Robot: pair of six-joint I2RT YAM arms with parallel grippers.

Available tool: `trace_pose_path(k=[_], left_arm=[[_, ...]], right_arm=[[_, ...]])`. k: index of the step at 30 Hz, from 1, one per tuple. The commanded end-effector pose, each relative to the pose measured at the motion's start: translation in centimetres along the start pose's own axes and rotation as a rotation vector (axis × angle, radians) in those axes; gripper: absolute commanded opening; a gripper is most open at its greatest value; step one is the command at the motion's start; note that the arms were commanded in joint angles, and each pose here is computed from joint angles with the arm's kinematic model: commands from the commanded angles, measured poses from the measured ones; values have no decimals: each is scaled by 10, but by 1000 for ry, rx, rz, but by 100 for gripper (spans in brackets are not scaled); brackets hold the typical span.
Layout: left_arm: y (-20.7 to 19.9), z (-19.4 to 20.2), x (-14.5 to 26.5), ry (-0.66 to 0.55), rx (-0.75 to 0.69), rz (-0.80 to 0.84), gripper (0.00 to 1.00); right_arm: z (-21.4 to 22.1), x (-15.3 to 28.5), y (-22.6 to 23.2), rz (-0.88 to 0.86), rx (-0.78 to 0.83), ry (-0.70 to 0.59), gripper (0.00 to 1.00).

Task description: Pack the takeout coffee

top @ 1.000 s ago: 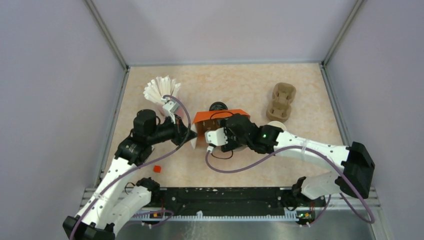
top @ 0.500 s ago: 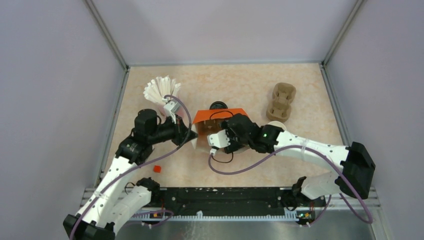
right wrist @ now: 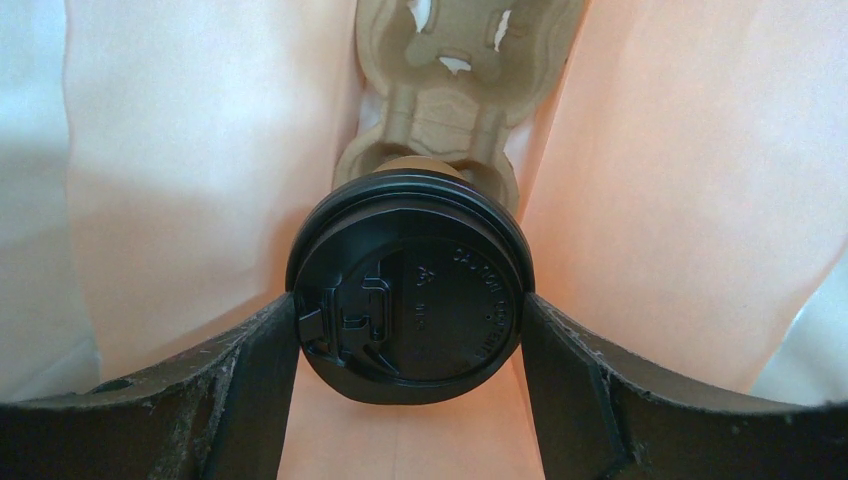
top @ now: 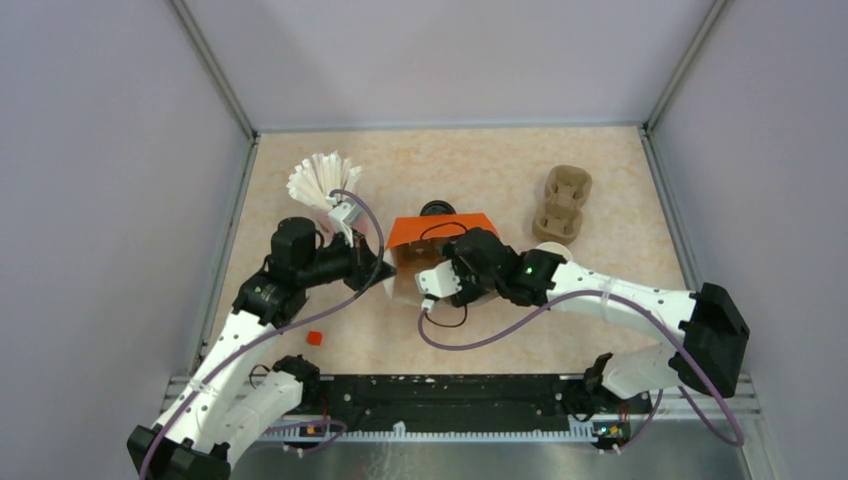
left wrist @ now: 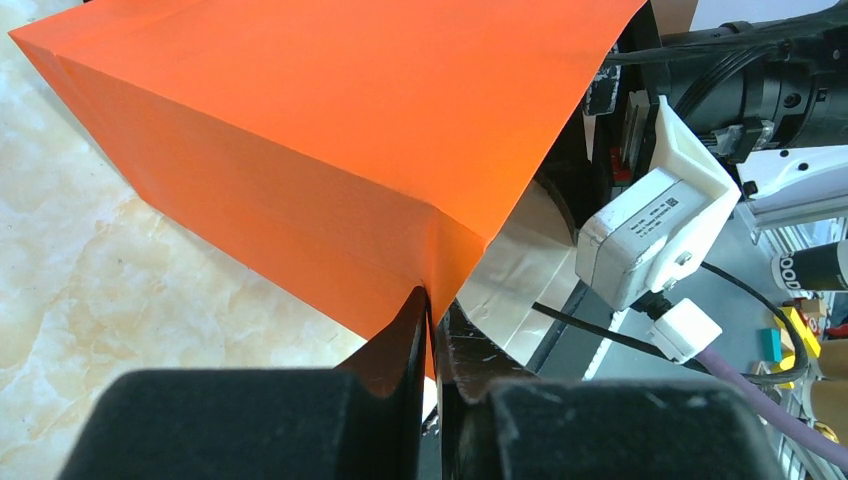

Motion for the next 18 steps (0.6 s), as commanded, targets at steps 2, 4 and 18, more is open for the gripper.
trace_pose_path(k=[2,4,18], left_arm=[[-5,-13,3,-34,-32,6,10],[-6,-13,4,-35,-34,6,10],[-7,-14,0,-25,11,37,10]], right_arm=[[0,12,-17,60,17,20,47],[1,11,-13,41,33,12,47],[-9,-19,-14,66,27,-70,46]])
Point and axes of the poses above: each gripper's point midway between its finger pads, its own x axis back along the fingers, its own y axis along the line the jaws close on, z = x × y, the point moved 9 cm from there along x, back along the fingers, and after that the axes turned 6 degrees about -x, right-handed, at the moved point
